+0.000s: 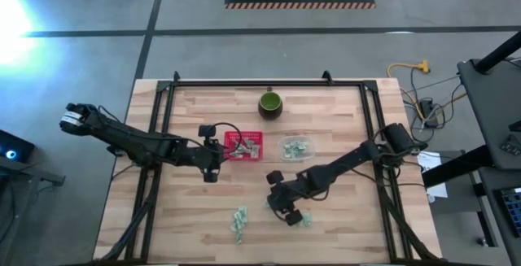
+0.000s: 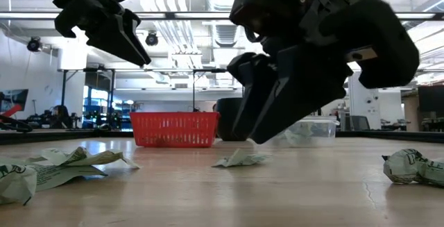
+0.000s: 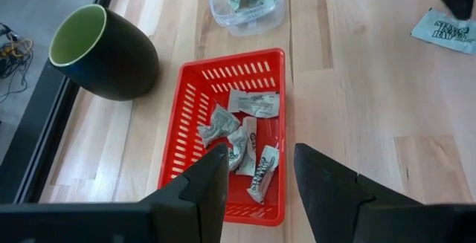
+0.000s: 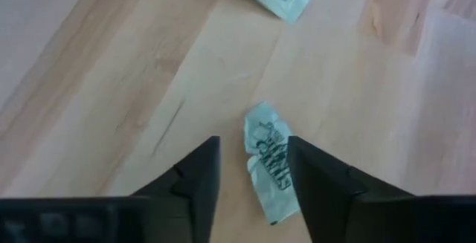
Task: Pick and place items into bin
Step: Put the stevia packet into the transparent bin
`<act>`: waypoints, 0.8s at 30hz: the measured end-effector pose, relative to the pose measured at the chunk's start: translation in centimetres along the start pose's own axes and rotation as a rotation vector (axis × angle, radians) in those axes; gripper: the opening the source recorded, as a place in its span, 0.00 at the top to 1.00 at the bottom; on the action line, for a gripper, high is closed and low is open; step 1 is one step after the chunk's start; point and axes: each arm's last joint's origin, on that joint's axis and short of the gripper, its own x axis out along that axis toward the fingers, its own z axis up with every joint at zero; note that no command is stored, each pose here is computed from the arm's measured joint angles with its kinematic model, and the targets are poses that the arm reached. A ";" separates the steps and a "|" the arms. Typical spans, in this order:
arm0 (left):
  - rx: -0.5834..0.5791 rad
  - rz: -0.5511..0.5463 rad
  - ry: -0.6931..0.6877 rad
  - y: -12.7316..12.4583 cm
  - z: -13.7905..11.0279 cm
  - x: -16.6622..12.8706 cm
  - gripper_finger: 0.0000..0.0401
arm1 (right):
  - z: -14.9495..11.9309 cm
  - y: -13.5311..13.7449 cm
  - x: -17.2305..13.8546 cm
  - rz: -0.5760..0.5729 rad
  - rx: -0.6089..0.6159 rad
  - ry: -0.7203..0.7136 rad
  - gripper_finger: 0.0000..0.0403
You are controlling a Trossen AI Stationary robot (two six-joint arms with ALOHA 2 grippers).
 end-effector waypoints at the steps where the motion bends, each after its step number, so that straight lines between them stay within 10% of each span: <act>1: 0.000 0.000 0.000 0.0 0.0 0.0 0.66 | -0.1 -0.1 0.1 -0.002 0.002 -0.006 0.62; 24: 0.001 0.000 0.002 0.0 0.0 0.0 0.66 | -1.9 -1.2 1.4 -0.018 0.105 0.017 0.52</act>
